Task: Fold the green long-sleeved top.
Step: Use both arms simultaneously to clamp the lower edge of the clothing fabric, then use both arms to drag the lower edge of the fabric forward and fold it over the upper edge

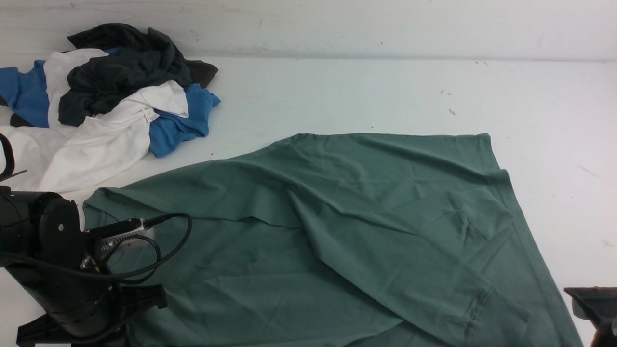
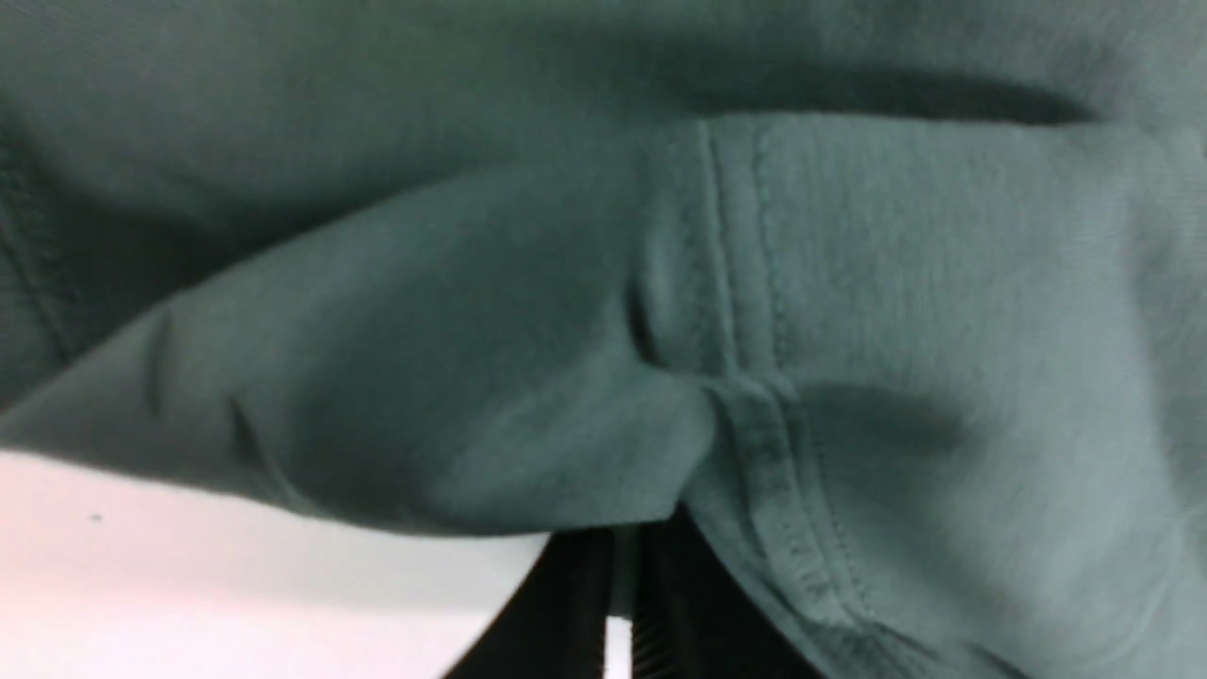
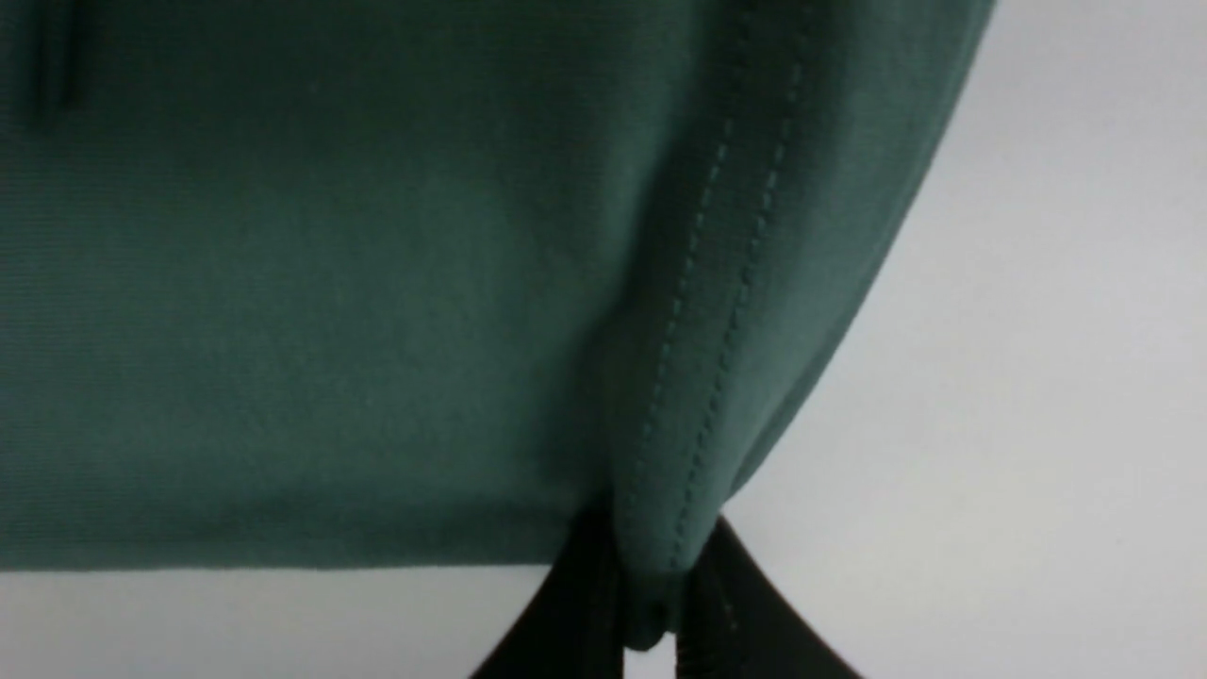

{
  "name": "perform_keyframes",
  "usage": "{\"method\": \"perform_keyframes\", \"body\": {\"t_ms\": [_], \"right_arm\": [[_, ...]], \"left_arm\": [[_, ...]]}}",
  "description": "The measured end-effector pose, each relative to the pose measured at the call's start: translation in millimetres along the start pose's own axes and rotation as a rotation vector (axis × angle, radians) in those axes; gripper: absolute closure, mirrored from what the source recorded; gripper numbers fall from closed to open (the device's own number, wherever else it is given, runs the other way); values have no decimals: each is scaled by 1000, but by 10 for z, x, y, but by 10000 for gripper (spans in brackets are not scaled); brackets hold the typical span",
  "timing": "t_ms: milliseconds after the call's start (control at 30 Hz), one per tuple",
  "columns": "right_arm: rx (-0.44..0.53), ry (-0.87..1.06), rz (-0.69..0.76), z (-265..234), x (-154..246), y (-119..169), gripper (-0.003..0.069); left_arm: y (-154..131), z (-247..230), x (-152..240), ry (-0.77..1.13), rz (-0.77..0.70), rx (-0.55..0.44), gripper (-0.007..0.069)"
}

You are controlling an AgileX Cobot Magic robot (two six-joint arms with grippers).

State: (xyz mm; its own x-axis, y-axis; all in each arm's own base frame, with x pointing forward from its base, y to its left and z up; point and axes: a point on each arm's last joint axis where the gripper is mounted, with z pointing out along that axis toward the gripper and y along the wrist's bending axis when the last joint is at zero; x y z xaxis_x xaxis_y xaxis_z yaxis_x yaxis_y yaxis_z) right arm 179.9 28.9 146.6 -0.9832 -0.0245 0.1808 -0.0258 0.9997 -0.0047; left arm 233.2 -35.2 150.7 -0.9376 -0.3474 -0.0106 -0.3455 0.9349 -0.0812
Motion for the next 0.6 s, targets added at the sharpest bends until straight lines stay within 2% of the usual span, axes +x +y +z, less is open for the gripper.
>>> {"method": "perform_keyframes", "body": {"t_ms": [333, 600], "right_arm": [[-16, -184, -16, -397, 265, -31, 611], [10, -398, -19, -1201, 214, -55, 611]], "left_arm": [[82, -454, 230, -61, 50, 34, 616], [27, -957, 216, -121, 66, 73, 616]]}}
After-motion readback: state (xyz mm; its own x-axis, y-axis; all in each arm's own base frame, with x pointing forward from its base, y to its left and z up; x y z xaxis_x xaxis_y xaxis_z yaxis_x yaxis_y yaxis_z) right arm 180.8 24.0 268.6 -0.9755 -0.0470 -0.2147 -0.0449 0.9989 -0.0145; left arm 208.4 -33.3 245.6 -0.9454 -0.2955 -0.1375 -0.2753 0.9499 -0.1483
